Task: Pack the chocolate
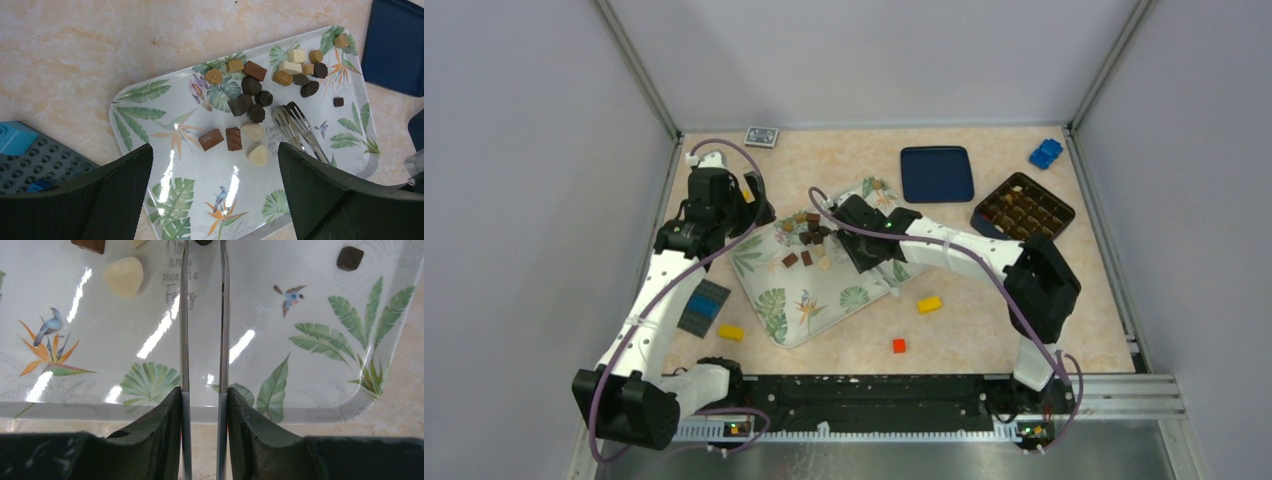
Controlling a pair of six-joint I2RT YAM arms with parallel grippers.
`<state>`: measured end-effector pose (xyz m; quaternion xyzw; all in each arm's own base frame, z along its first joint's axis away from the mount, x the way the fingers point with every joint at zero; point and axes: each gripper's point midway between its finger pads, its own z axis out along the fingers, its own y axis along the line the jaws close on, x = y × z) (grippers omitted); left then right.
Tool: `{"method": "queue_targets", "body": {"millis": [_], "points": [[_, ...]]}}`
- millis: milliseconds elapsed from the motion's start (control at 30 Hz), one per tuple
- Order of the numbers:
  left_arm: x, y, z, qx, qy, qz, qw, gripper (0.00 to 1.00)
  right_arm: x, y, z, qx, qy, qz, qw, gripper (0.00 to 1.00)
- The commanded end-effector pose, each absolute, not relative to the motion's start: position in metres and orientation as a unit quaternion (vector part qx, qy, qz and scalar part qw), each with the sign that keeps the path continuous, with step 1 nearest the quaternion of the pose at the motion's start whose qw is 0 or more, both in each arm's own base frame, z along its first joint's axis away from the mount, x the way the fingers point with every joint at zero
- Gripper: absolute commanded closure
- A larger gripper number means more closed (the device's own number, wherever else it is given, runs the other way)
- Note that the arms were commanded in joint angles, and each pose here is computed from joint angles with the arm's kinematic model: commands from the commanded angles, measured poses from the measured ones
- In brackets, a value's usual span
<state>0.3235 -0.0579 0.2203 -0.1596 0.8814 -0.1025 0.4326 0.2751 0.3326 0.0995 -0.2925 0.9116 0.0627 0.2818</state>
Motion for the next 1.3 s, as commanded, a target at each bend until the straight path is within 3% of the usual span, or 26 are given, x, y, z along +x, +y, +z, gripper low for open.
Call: {"method": "queue_targets", "body": {"millis": [0, 200, 533, 733, 1267], "points": [[0.328, -0.059, 0.232, -0.159, 0.873, -0.112, 0.447, 0.01, 0.279, 0.328, 0.162, -0.267, 0.894, 0.082, 0.35, 0.87], [0.328, -0.06, 0.234, -0.159, 0.871, -0.115, 0.45, 0.01, 0.291, 0.27, 0.193, -0.197, 0.903, 0.069, 0.376, 0.87], [0.328, -0.062, 0.24, -0.155, 0.867, -0.122, 0.457, 0.01, 0.304, 0.076, 0.199, 0.059, 0.924, 0.048, 0.374, 0.86], [0.327, -0.062, 0.241, -0.154, 0.867, -0.122, 0.458, 0.01, 0.295, -0.002, 0.187, 0.16, 0.924, 0.025, 0.348, 0.85], [0.326, -0.065, 0.238, -0.151, 0.87, -0.128, 0.451, 0.01, 0.303, -0.042, 0.165, 0.207, 0.924, 0.001, 0.323, 0.82]]}}
